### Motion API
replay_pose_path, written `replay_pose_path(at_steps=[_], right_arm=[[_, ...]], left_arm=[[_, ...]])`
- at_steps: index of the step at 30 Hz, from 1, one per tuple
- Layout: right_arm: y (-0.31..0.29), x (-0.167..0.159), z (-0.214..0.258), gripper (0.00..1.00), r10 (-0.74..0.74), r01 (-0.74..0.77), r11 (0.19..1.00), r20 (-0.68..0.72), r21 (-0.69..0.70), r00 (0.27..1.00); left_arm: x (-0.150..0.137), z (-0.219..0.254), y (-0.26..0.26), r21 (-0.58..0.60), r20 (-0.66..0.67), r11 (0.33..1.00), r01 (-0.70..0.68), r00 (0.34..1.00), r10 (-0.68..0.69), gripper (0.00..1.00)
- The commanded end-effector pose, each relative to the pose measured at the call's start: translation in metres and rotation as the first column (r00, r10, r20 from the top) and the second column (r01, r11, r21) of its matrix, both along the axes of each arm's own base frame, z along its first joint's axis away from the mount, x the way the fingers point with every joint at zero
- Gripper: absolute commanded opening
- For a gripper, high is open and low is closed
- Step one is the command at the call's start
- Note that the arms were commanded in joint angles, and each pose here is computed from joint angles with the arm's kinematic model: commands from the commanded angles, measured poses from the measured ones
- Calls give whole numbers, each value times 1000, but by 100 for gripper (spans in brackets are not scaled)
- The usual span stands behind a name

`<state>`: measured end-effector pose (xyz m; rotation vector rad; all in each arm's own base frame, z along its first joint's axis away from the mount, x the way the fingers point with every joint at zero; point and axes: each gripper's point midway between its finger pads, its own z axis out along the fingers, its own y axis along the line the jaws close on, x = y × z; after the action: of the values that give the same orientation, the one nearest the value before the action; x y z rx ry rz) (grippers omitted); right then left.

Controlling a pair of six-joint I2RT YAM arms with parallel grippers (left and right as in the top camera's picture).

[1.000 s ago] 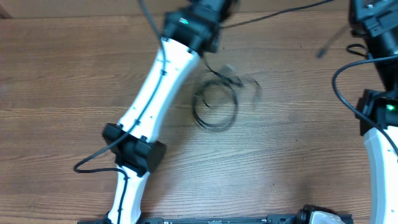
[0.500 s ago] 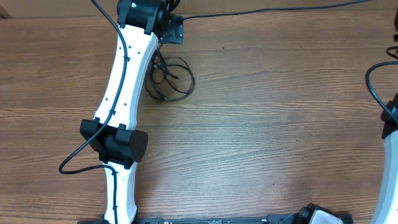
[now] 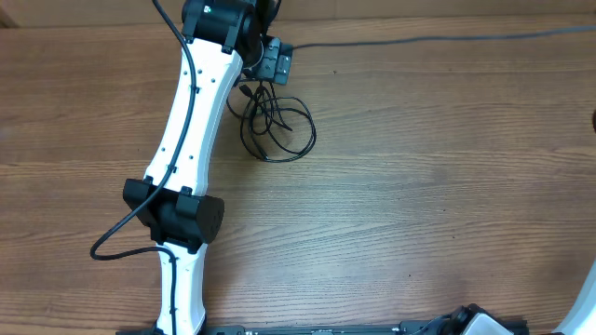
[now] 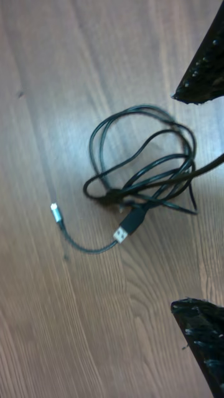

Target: Untangle cables

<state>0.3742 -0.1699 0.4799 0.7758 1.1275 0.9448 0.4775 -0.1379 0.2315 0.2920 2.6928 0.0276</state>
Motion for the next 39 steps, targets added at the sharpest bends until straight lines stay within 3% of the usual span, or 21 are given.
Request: replay_pose_path(at_steps=[1, 7, 12, 16, 19, 21, 23, 25, 26, 28, 34, 39], right_arm=[[-33, -9, 2, 4, -133, 132, 989, -16, -65, 991], [-64, -10, -29, 4, -169, 168, 986, -110, -19, 979], [-67, -5, -43, 4, -160, 157, 987, -153, -34, 975], [-68, -3, -48, 4, -162, 157, 987, -166, -40, 973], [-69, -3, -56, 4, -162, 158, 987, -197, -37, 967], [-69, -2, -63, 4, -164, 158, 986, -221, -45, 961], [-69, -2, -68, 4, -165, 157, 986, -241, -50, 957], [-69, -2, -69, 4, -166, 158, 986, -245, -52, 955], [-69, -2, -69, 4, -166, 158, 986, -245, -52, 955], [-69, -2, -69, 4, -166, 158, 986, -245, -52, 955], [-72, 0, -76, 13, -162, 157, 987, -262, -40, 951], [-77, 5, -91, 13, -152, 156, 988, -298, -13, 942]], left_arm=[[-6, -5, -8, -4, -32, 993, 117, 993, -117, 100], [-9, -6, -8, -7, -44, 993, 118, 992, -118, 100], [-28, -8, -37, -150, -98, 962, 228, 965, -244, 99], [-42, -12, -35, -158, -159, 962, 222, 956, -247, 100], [-49, -14, -32, -153, -191, 964, 217, 951, -244, 78], [-49, -15, -32, -153, -193, 964, 217, 950, -244, 55], [-49, -15, -32, -153, -192, 964, 217, 950, -245, 42], [-51, -15, -32, -153, -198, 964, 217, 949, -245, 36], [-52, -15, -31, -152, -205, 965, 216, 948, -244, 22], [-56, -16, -30, -148, -217, 963, 226, 942, -255, 4], [-68, -16, -36, -180, -238, 932, 314, 906, -351, 4], [-85, 0, -80, -416, -145, 778, 471, 810, -568, 4]])
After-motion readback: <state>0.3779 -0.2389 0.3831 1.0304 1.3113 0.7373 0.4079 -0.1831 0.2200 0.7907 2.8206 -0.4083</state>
